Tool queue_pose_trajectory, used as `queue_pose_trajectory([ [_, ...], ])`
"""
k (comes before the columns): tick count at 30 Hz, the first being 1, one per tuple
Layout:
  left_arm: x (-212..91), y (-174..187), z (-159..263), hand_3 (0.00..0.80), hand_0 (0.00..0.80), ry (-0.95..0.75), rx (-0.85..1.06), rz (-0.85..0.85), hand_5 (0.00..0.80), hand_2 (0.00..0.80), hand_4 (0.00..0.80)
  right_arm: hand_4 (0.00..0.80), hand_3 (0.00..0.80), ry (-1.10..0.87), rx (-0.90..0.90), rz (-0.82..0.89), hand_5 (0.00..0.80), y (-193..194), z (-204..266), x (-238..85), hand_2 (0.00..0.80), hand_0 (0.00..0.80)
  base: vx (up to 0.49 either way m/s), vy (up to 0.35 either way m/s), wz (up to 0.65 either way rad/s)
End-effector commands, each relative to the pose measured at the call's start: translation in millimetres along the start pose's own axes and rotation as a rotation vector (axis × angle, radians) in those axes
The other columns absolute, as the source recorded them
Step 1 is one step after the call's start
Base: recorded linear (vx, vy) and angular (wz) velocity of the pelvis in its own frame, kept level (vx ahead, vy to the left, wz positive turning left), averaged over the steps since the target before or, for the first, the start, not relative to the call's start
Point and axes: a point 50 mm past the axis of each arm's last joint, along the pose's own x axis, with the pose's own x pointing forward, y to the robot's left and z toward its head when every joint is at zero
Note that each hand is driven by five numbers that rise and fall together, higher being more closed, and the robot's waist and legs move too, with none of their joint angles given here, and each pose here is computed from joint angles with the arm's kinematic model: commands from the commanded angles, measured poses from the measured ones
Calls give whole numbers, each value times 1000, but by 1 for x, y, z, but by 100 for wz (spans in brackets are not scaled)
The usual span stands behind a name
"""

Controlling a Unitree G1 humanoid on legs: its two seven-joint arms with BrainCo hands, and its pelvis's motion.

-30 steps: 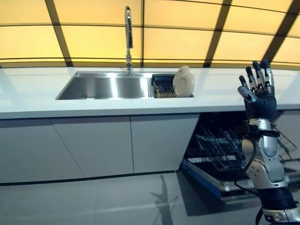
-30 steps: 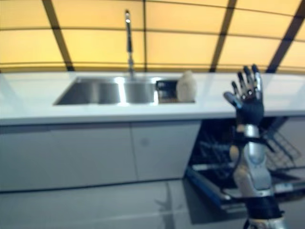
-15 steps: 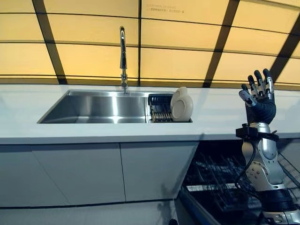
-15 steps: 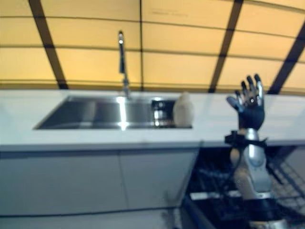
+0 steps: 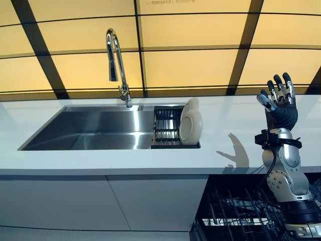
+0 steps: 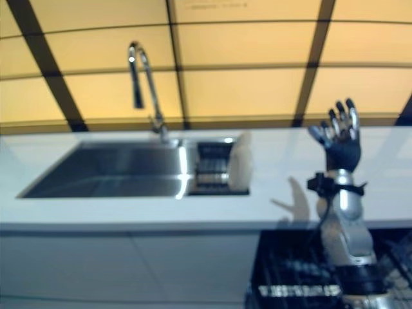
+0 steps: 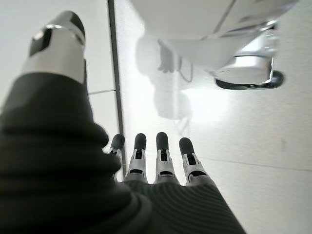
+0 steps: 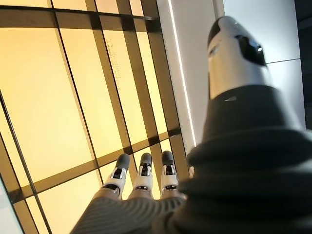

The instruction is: Take plates into dishwasher

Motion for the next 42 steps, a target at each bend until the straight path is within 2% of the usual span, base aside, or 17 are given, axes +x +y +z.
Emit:
queue_pose_trajectory([
  [1,0,15,12,0,0,-69,66,35,0,0,0,0,0,-87,-10,42,0,10,19,8,0,0,168,-112,-9],
  [9,2,14,21,0,0,-64,100,29,0,0,0,0,0,-46,-71,5,0,20,14,18,0,0,264,16,-8],
  [18,3,11,21,0,0,-46,76,31,0,0,0,0,0,37,-108,32,0,2,6,15,0,0,151,141,-27],
  [24,6,17,37,0,0,-83,98,45,0,0,0,0,0,44,-102,-22,0,-15,2,4,0,0,81,158,0],
  [30,6,30,38,0,0,-64,99,85,0,0,0,0,0,87,-121,-40,0,-15,-8,3,0,0,73,138,-4],
  [37,5,42,44,0,0,-54,64,124,0,0,0,0,0,149,-149,-59,0,-20,-15,13,0,0,74,-83,-4],
  [42,6,37,44,0,0,-53,65,108,0,0,0,0,0,193,-169,-83,0,-26,-16,17,0,0,20,-126,24],
])
